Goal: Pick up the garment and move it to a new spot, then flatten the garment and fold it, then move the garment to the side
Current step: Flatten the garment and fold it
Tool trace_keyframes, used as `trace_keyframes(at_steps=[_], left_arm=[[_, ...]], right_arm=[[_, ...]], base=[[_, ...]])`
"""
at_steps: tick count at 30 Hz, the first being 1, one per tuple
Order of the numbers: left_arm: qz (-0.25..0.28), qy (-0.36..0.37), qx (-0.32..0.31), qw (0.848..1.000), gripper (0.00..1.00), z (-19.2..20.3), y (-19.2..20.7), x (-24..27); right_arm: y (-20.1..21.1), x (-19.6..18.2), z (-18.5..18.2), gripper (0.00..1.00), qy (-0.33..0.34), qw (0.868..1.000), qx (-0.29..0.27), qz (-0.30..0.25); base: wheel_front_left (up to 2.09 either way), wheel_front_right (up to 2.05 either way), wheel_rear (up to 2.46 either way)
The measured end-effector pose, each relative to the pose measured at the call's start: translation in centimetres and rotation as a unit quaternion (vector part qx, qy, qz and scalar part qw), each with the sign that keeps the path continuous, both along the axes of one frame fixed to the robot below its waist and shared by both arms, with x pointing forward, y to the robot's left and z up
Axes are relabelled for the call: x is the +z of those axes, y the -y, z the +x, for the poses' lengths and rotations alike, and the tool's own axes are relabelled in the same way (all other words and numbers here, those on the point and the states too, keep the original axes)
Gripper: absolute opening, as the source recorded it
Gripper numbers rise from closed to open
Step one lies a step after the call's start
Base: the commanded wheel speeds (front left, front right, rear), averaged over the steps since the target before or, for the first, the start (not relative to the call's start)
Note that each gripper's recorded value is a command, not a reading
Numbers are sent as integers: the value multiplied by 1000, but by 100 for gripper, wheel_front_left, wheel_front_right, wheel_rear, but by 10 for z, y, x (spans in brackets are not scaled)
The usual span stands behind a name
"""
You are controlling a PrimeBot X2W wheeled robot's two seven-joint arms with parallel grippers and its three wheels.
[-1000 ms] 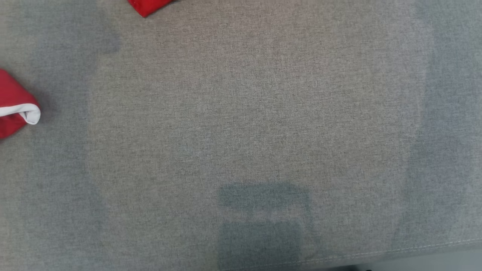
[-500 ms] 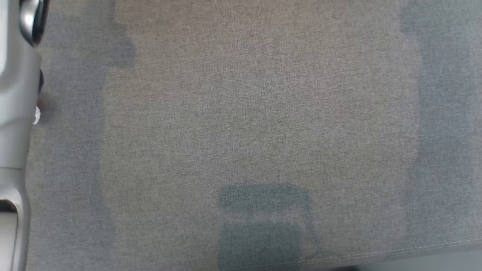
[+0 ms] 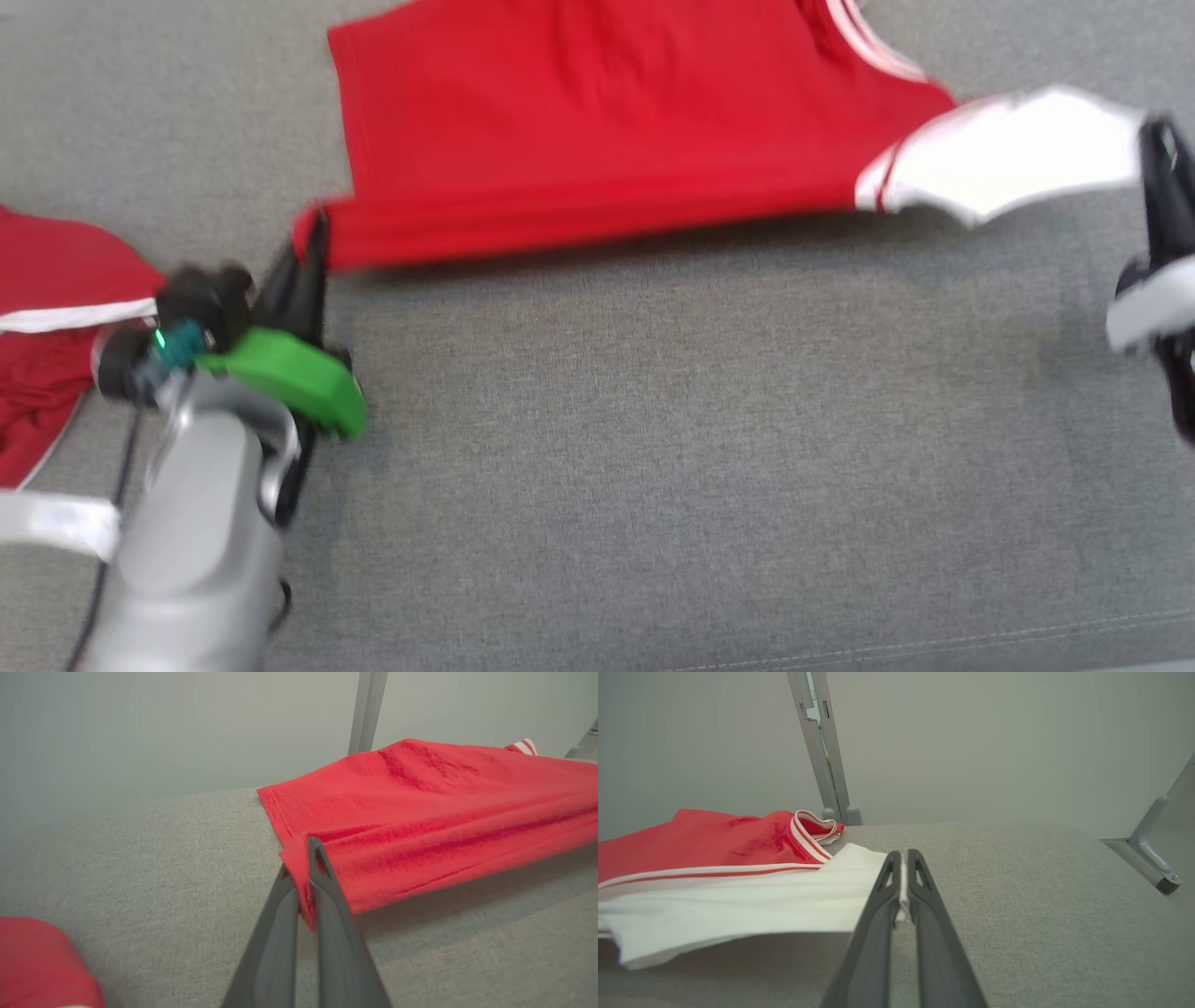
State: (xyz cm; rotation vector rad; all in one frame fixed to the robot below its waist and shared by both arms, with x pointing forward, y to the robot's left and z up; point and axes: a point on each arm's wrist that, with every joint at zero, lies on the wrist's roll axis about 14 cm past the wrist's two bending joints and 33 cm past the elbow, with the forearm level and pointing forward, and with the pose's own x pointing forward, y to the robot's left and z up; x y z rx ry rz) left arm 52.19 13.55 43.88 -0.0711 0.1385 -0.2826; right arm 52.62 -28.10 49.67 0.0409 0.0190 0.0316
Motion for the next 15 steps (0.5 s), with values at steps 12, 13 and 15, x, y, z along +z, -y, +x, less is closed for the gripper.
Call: trace_keyframes(at_steps=[12, 13, 15], left_arm=[[-36, -93, 55, 993, 0, -131, -13, -46], [-39, -96, 62, 993, 0, -139, -15, -48], [-40, -98, 66, 992, 0, -153, -16, -48]], right_arm=[[12, -58, -142, 0, -90, 994, -44, 52], [11, -62, -152, 0, -96, 993, -48, 56], [11, -66, -168, 0, -102, 992, -50, 57]], base=[[0, 0, 0], [0, 0, 0], [0, 0, 0]])
